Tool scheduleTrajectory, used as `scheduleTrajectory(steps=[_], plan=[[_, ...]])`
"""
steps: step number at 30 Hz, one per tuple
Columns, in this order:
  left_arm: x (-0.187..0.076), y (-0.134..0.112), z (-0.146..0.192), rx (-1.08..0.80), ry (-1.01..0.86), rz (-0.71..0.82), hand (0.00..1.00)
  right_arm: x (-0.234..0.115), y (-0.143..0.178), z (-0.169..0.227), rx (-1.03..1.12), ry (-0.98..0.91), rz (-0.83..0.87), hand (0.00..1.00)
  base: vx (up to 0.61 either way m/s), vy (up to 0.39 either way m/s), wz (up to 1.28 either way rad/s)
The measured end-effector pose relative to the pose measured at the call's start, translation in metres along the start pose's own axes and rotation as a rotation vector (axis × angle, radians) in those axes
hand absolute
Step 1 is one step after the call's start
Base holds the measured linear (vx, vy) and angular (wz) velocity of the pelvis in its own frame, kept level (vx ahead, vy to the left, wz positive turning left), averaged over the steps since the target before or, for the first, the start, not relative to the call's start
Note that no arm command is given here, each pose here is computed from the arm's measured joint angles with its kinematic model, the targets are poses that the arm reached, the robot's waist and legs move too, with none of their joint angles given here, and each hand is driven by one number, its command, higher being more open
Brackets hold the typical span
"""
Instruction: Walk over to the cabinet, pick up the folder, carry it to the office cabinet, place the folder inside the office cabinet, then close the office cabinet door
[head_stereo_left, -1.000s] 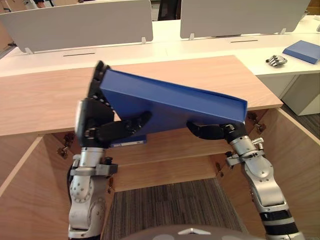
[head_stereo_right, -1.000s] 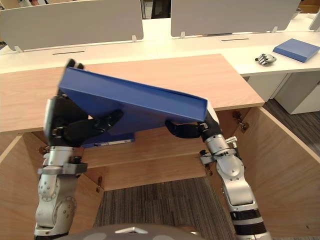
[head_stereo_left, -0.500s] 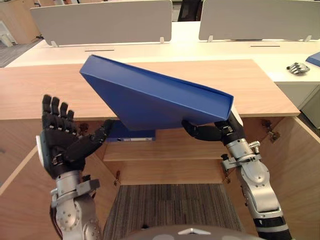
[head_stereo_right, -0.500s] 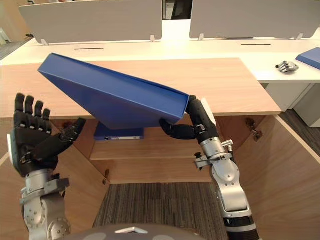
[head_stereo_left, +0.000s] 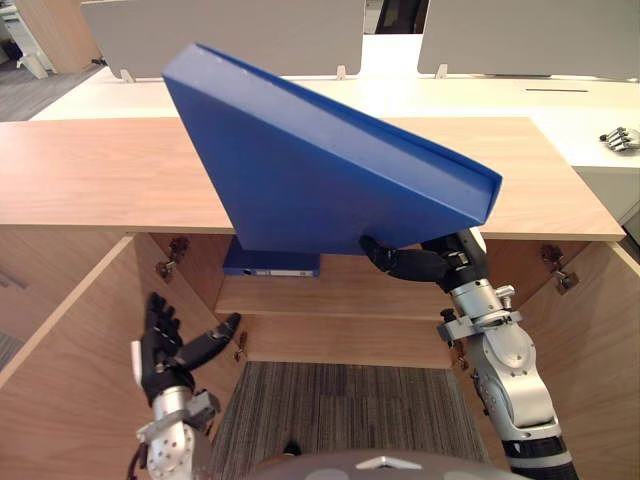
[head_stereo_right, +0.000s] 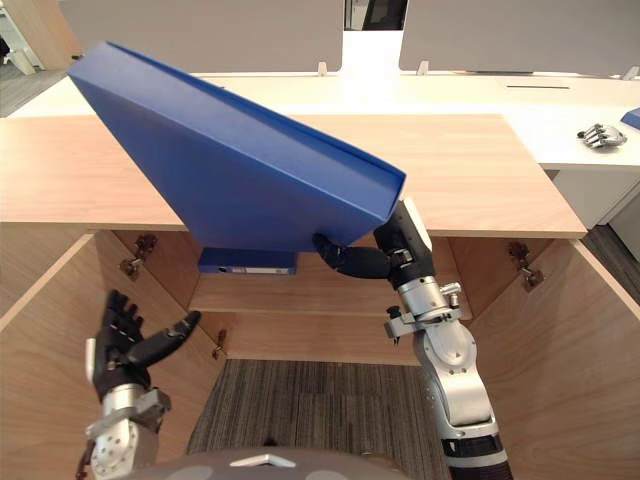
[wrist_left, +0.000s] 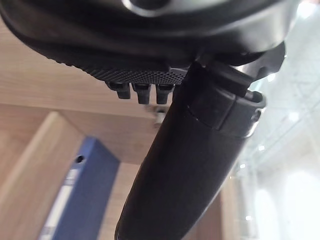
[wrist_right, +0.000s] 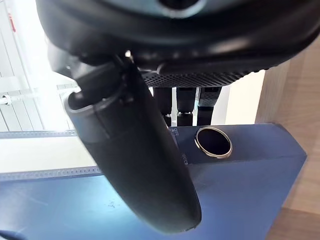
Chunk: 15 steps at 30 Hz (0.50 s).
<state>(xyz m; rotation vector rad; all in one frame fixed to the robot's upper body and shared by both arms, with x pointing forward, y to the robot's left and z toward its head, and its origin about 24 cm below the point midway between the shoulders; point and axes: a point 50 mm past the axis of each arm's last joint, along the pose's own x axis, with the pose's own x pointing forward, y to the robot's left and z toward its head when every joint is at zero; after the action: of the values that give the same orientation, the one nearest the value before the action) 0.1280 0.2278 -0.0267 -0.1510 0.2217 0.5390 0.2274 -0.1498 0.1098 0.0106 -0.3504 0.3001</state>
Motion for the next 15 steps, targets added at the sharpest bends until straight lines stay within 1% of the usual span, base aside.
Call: scheduleTrajectory(steps=[2,3,4,6,9,12,15], plan=[[-0.002,-0.004,-0.014,0.032,0.063,-0.033,1.00,0.001,0.008,0.001,0.046,-0.009,0.026,0.00,0.02,-0.007,-0.11],[-0.004,-0.008,-0.027,0.067,0.126,-0.069,1.00,0.002,0.014,0.003,0.101,-0.025,0.049,0.00,0.02,-0.005,-0.12],[-0.004,-0.009,-0.030,0.074,0.138,-0.077,1.00,0.002,0.016,0.003,0.113,-0.028,0.056,0.00,0.02,-0.003,-0.13],[-0.005,-0.013,-0.047,0.129,0.222,-0.129,1.00,0.004,0.028,0.006,0.173,-0.046,0.111,0.00,0.01,-0.004,-0.12],[-0.003,-0.015,-0.060,0.186,0.279,-0.163,1.00,0.005,0.045,0.004,0.228,-0.038,0.206,0.00,-0.01,-0.002,-0.18],[0.001,-0.017,-0.066,0.226,0.306,-0.203,1.00,0.003,0.060,0.002,0.250,-0.017,0.298,0.00,-0.01,-0.004,-0.09],[0.005,-0.019,-0.071,0.269,0.325,-0.228,1.00,0.000,0.067,-0.004,0.245,0.014,0.361,0.00,-0.01,0.005,-0.09]])
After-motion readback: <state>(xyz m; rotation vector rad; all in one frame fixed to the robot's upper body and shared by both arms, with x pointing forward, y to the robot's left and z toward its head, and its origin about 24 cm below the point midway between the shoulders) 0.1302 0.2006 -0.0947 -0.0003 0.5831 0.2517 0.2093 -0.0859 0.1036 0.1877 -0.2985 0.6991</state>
